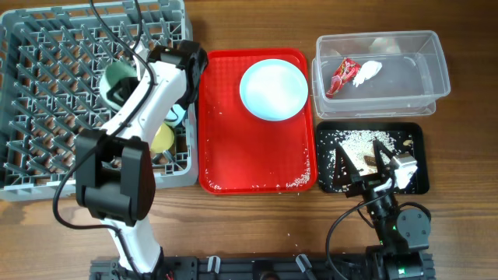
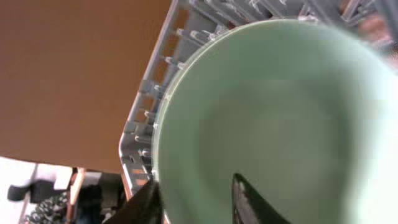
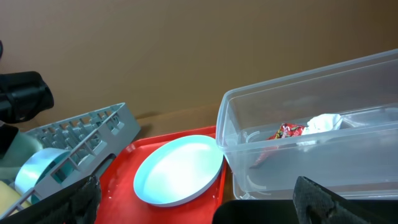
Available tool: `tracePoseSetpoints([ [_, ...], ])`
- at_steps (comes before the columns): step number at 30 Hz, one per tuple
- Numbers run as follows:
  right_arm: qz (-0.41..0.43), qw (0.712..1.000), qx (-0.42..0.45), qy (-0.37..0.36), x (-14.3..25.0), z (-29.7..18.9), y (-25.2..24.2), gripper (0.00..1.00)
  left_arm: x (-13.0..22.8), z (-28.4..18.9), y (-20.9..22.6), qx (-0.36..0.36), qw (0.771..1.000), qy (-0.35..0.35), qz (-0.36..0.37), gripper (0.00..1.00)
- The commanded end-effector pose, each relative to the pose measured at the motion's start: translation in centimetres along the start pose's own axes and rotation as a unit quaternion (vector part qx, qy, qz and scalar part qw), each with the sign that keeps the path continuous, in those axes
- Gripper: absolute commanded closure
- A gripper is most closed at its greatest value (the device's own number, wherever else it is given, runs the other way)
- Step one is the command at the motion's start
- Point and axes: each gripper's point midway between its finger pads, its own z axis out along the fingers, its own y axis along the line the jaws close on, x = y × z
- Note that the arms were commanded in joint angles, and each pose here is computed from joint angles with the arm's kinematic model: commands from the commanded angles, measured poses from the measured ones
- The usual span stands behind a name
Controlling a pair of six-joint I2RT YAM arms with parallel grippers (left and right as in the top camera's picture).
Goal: Sort waste into correct bins and load items into the dishwasher rack
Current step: 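Place the mint bowl in the dish rack with the left gripper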
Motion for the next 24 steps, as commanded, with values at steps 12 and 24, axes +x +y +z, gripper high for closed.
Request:
tracePoseSetpoints([
  [12, 0.002, 1.000, 0.001, -0.008, -0.3, -0.1, -0.1, 0.00, -2.0, -6.0, 1.6, 0.134, 0.988, 0.011, -0.079, 0.26],
  [24, 0.002, 1.000, 0.001, -0.008, -0.3, -0.1, -0.1, 0.00, -0.1, 2.5, 2.6, 0.467, 0.817, 0.267, -0.208, 0.26],
])
